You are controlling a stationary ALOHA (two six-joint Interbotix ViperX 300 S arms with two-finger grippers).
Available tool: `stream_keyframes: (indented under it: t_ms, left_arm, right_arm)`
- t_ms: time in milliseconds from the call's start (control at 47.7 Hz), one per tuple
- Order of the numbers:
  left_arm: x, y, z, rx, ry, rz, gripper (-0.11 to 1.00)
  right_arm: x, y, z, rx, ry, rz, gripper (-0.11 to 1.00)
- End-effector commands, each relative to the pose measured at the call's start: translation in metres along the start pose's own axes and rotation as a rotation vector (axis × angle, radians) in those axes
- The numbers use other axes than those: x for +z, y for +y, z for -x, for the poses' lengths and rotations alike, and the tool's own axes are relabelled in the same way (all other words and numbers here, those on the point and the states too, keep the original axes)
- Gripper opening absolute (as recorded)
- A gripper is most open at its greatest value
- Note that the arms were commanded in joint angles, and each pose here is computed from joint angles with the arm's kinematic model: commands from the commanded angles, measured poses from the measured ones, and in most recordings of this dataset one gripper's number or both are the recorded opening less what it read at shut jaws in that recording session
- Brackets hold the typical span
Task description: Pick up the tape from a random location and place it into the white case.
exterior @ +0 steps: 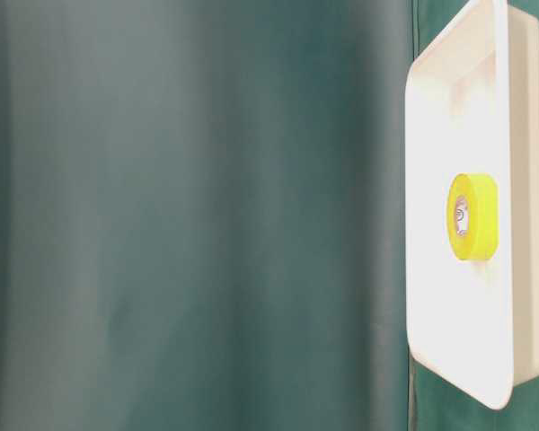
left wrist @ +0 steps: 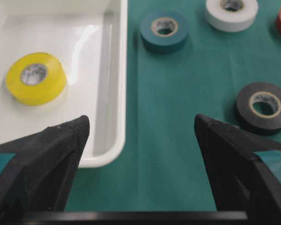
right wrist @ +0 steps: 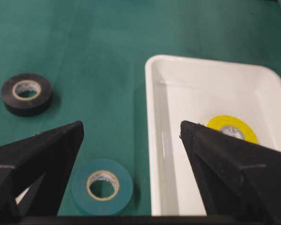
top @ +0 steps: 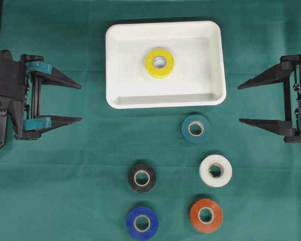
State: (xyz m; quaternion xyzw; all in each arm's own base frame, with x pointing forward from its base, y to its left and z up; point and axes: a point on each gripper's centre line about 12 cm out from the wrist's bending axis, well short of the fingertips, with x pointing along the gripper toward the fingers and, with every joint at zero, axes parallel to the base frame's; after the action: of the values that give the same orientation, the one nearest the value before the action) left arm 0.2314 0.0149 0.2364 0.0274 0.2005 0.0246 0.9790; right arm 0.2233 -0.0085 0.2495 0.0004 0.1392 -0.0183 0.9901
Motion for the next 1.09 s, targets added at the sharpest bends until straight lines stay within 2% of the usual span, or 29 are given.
stream_keyframes:
  t_ms: [0,356,692,1069]
  left_arm:
    - [0.006,0.000,0.001,-0.001,-0.023,0.002,0.90]
    - [0.006,0.000,-0.001,-0.001,-0.020,0.003,0.90]
    - [0.006,0.000,-0.001,-0.001,-0.020,0.003,0.90]
    - [0.006,0.000,-0.001,-0.002,-0.019,0.003,0.90]
  right_arm:
    - [0.007,0.000,-0.002,-0.002,-0.017,-0.003,0.92]
    - [0.006,0.003,-0.002,0.015,-0.011,-0.007,0.92]
    - [0.005,0.034,0.000,0.146,-0.003,0.028,0.92]
    - [0.004,0.035,0.000,0.147,0.009,0.031,0.92]
